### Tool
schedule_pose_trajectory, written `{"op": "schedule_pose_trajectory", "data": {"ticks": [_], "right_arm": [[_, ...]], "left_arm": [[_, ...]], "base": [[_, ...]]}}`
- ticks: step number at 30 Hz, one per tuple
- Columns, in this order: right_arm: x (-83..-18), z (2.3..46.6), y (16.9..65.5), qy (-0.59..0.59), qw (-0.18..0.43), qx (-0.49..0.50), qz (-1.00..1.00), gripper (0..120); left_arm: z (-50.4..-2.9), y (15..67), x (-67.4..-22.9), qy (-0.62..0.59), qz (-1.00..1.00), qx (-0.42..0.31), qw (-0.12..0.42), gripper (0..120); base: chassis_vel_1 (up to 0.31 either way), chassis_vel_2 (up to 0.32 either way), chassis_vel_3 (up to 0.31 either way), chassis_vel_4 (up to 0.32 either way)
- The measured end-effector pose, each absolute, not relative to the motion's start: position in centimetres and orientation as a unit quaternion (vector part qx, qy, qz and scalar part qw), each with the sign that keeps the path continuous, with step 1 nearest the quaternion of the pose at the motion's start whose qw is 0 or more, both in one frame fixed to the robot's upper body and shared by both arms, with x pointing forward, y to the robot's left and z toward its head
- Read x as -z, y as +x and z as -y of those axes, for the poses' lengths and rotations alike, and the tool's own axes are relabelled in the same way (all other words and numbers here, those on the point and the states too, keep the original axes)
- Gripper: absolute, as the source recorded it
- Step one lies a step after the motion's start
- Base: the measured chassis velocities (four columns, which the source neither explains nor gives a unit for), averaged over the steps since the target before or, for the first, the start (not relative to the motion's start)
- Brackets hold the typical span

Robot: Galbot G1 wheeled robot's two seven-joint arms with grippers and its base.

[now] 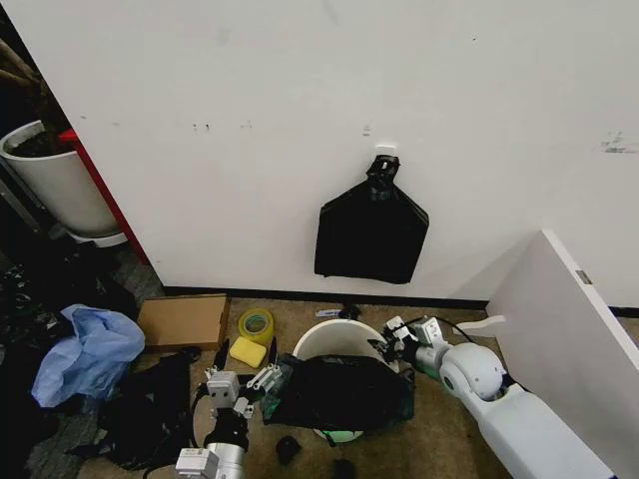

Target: Place the garbage bag over the trash bin.

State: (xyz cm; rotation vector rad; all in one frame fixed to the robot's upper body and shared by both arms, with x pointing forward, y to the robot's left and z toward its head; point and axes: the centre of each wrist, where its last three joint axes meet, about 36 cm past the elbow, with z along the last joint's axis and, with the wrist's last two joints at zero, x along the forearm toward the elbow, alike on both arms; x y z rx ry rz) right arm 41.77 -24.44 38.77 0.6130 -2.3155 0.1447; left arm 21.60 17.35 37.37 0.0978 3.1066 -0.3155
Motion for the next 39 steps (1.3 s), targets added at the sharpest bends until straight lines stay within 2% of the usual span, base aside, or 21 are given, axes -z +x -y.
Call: {"op": "schedule_pose_trajectory", "data": {"ticks": [7,14,17,23,26,31,39], "right_arm": [[-38.7,23.2,37.9,0.164,0.364,-0.019,0.917,3],[-40.8,19.7,34.7,0.008,0.343,0.112,0.933,2],[-42.7,17.7,33.1,-0.113,0.322,0.219,0.914,2],[-43.4,16.4,31.4,-0.196,0.315,0.286,0.883,2],[-41.7,15.8,30.3,-0.257,0.310,0.304,0.863,2],[-40.2,15.3,29.7,-0.275,0.309,0.305,0.858,2],[-39.9,14.5,29.1,-0.239,0.326,0.285,0.869,4]], "left_arm": [[-17.2,21.7,-37.6,0.031,-0.994,0.105,0.009,100],[-17.2,22.0,-37.8,0.033,-0.993,0.110,0.009,100],[-17.2,22.4,-38.0,0.034,-0.993,0.115,0.009,100],[-17.2,22.8,-38.0,0.036,-0.992,0.118,0.007,100],[-17.3,23.0,-37.9,0.038,-0.992,0.118,0.006,100],[-17.2,23.1,-37.6,0.040,-0.992,0.118,0.003,100],[-17.5,23.3,-37.6,0.039,-0.992,0.117,0.003,100]], "base": [[0.000,0.000,0.000,0.000],[0.000,0.000,0.000,0.000],[0.000,0.000,0.000,0.000],[0.000,0.000,0.000,0.000],[0.000,0.000,0.000,0.000],[0.000,0.000,0.000,0.000],[0.000,0.000,0.000,0.000]]}}
